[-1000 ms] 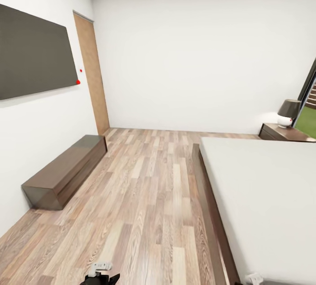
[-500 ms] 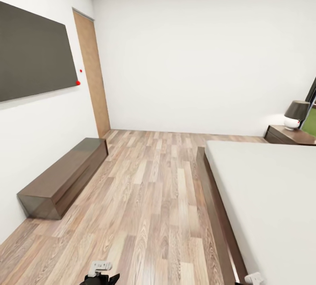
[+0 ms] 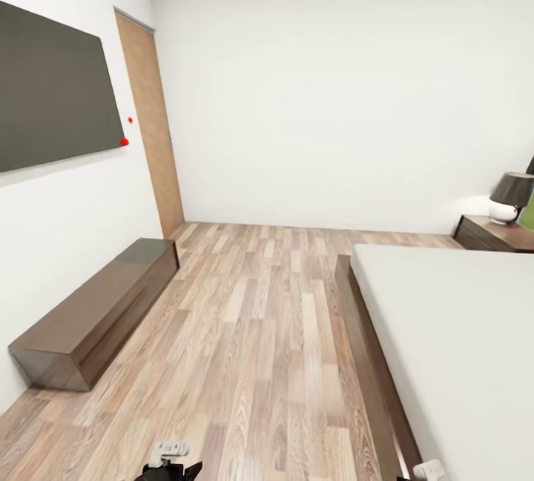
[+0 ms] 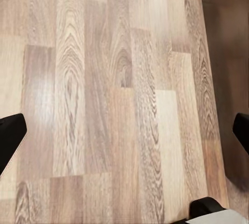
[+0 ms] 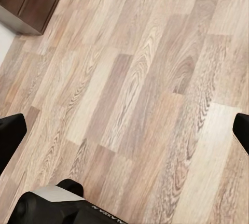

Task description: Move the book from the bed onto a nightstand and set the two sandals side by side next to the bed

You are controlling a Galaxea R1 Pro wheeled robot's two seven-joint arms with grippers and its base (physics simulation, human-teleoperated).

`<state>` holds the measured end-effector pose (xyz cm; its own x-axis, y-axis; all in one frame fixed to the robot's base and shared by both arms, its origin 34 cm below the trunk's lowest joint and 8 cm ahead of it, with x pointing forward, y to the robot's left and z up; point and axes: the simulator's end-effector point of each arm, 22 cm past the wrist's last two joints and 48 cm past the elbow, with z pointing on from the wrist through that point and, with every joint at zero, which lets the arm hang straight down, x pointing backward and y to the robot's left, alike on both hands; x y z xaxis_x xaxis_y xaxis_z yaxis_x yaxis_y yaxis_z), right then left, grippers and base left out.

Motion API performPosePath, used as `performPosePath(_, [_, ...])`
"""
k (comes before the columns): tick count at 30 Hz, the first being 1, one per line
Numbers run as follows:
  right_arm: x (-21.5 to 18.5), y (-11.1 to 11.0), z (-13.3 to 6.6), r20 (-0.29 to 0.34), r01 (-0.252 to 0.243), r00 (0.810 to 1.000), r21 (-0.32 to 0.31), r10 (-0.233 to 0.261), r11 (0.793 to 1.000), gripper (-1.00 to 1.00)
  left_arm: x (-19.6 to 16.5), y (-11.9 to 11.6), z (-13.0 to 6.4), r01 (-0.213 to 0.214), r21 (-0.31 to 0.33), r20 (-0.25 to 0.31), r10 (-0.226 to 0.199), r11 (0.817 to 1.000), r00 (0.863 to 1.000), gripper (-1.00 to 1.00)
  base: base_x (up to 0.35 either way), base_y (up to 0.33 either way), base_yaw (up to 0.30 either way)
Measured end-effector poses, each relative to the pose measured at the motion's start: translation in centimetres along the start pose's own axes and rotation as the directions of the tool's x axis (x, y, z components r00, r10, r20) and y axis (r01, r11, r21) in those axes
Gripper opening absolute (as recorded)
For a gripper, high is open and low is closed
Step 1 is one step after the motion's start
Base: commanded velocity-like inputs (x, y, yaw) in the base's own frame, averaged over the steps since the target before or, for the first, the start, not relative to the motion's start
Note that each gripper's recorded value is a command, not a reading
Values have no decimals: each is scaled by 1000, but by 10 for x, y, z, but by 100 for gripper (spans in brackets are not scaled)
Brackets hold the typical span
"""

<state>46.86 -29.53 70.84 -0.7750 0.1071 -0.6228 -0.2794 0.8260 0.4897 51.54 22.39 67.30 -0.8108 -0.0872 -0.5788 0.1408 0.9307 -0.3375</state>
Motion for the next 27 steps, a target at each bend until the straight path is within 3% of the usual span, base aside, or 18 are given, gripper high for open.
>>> performPosePath(27, [0, 0, 0, -1, 1, 1000, 0, -1, 1000, 100, 0, 0, 0, 2, -1, 0, -2, 1000, 1000, 100, 328, 39, 0])
